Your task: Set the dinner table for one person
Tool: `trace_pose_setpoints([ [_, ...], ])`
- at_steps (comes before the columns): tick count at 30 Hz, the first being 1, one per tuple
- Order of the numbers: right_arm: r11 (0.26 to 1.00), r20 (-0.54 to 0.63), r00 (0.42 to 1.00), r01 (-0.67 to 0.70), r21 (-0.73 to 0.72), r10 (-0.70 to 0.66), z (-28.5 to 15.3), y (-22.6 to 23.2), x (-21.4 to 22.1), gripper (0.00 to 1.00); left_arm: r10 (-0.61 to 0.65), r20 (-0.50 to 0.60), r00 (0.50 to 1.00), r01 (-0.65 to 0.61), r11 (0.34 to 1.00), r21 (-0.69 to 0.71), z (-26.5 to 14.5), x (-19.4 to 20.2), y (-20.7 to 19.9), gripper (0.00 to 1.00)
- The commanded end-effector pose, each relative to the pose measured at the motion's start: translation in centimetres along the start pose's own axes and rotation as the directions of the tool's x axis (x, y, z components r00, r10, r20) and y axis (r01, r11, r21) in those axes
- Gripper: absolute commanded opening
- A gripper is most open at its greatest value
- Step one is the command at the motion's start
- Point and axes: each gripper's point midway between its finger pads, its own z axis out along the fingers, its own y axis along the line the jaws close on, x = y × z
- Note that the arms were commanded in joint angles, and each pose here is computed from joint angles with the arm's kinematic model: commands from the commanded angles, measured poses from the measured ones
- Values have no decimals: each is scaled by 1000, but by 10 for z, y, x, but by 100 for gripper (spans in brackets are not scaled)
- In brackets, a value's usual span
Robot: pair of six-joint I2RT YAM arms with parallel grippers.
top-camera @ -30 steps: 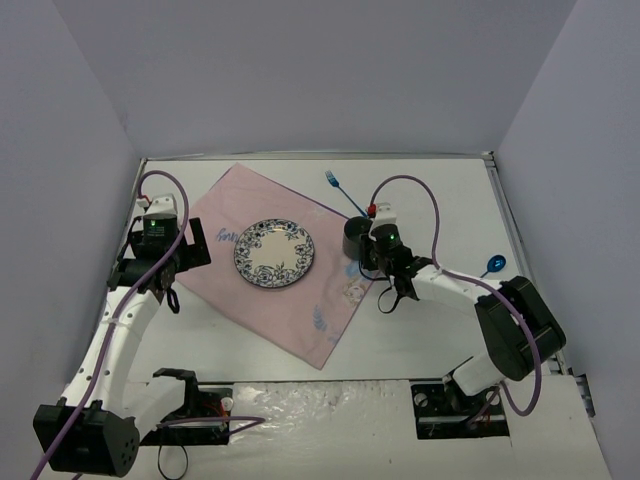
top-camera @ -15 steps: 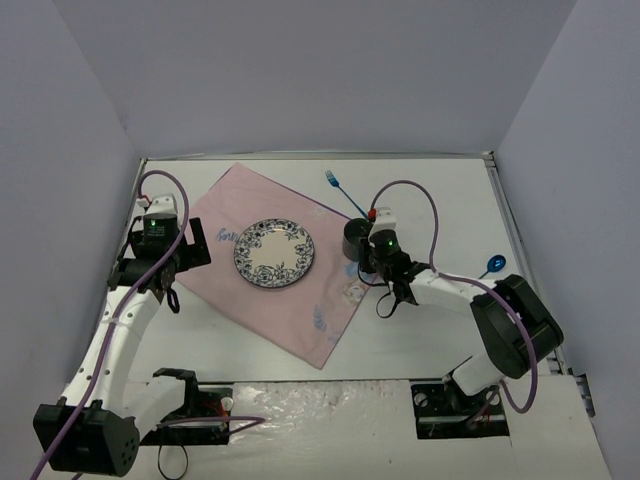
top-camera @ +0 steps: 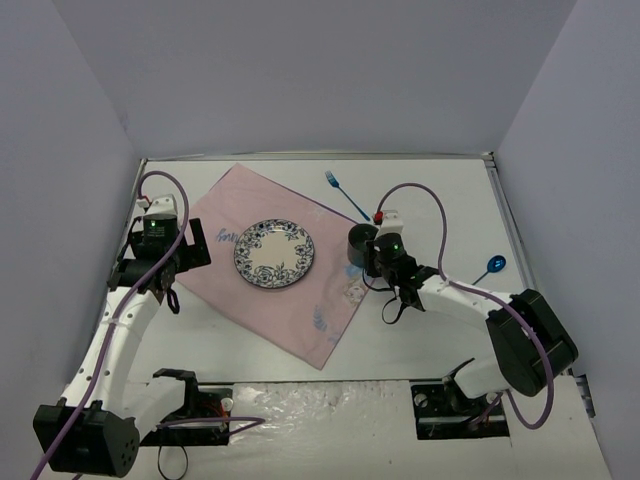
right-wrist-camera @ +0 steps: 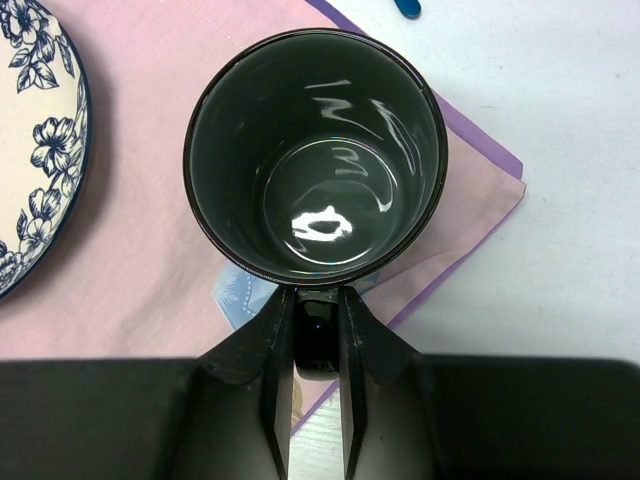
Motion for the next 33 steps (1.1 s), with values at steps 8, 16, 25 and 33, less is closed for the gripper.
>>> trace_pose_setpoints([
  [8, 999, 206, 979, 6, -41, 3, -19, 15, -73, 0, -17, 63, 998, 16, 1000, 11, -7, -19, -2, 97],
  [16, 999, 172, 985, -6, -46, 13, -14, 15, -58, 16, -18, 62, 998, 17, 1000, 15, -7, -19, -3, 97],
  [25, 999, 223, 974, -51, 16, 46, -35, 2, -85, 66, -20, 61, 998, 18, 1000, 23, -8, -19, -4, 97],
  [33, 930, 261, 949, -246, 275, 174, -53, -85, -94, 71, -21, 54, 998, 20, 999, 33, -8, -18, -6, 97],
])
